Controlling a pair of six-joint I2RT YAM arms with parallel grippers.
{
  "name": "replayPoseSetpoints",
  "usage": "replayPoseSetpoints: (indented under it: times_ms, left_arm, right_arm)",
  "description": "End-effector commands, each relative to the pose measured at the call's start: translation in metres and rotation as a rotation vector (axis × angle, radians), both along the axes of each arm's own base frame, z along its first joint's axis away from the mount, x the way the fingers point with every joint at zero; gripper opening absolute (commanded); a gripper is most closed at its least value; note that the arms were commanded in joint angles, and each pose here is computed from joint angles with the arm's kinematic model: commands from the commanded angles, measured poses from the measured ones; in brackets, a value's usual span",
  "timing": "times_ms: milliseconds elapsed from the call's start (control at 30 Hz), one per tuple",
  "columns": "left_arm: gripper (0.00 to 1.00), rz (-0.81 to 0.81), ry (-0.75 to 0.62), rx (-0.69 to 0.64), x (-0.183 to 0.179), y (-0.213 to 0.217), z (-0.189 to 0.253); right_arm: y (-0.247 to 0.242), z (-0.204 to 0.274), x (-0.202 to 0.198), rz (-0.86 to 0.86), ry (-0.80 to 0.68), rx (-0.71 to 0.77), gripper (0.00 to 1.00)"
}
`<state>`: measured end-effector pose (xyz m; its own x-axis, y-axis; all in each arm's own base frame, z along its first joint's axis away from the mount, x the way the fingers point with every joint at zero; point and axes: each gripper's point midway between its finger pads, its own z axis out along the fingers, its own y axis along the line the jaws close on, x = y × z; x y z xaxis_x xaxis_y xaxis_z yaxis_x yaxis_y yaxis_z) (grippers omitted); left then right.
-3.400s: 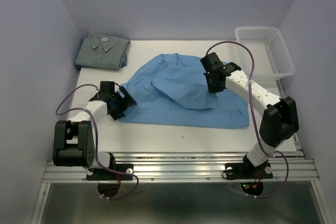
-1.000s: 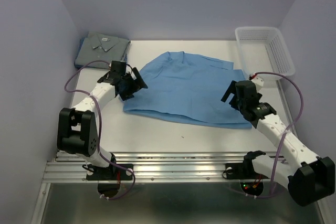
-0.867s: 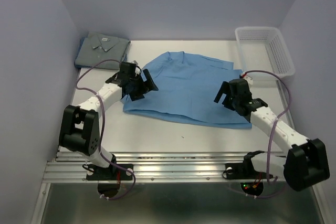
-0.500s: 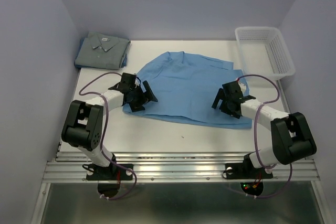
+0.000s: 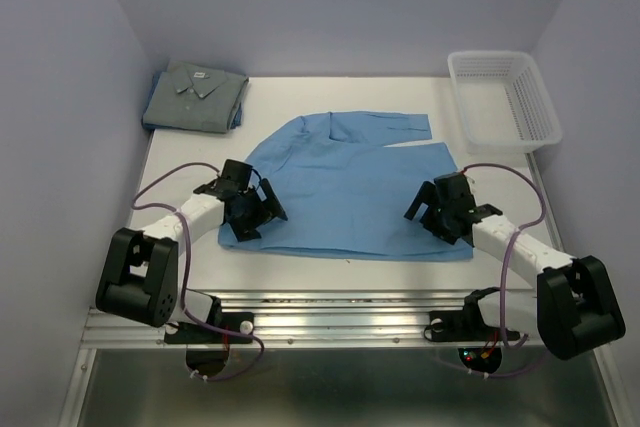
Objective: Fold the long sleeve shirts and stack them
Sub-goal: Fold the shirt
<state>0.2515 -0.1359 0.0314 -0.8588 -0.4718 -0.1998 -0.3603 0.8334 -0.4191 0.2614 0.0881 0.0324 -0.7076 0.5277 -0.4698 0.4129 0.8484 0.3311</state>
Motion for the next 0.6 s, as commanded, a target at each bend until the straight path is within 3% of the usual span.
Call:
replayPoseSetpoints:
  times_ms: [0, 133, 367, 533, 567]
  left_arm:
    - [0.99, 0.022, 0.201, 0.149, -0.06, 0.036, -0.022]
    - [0.99, 0.065, 0.133, 0.225, -0.041, 0.048, 0.001]
    - [0.99, 0.124, -0.183, 0.256, 0.043, 0.049, 0.091]
    - [0.99, -0.003, -0.436, 0.242, 0.127, 0.025, 0.147]
    - [0.99, -0.112, -0.486, 0.252, 0.15, 0.014, 0.155]
  right_arm:
    - [-0.016, -0.03, -0.066, -0.004, 0.243, -0.038, 1.0]
    - [-0.011, -0.02, -0.057, 0.065, 0.2, -0.037, 1.0]
    - [-0.011, 0.056, 0.01, 0.12, -0.056, -0.122, 1.0]
    - [-0.025, 0.119, 0.077, 0.065, -0.269, -0.264, 1.0]
    - [-0.027, 0.135, 0.098, 0.033, -0.304, -0.294, 1.0]
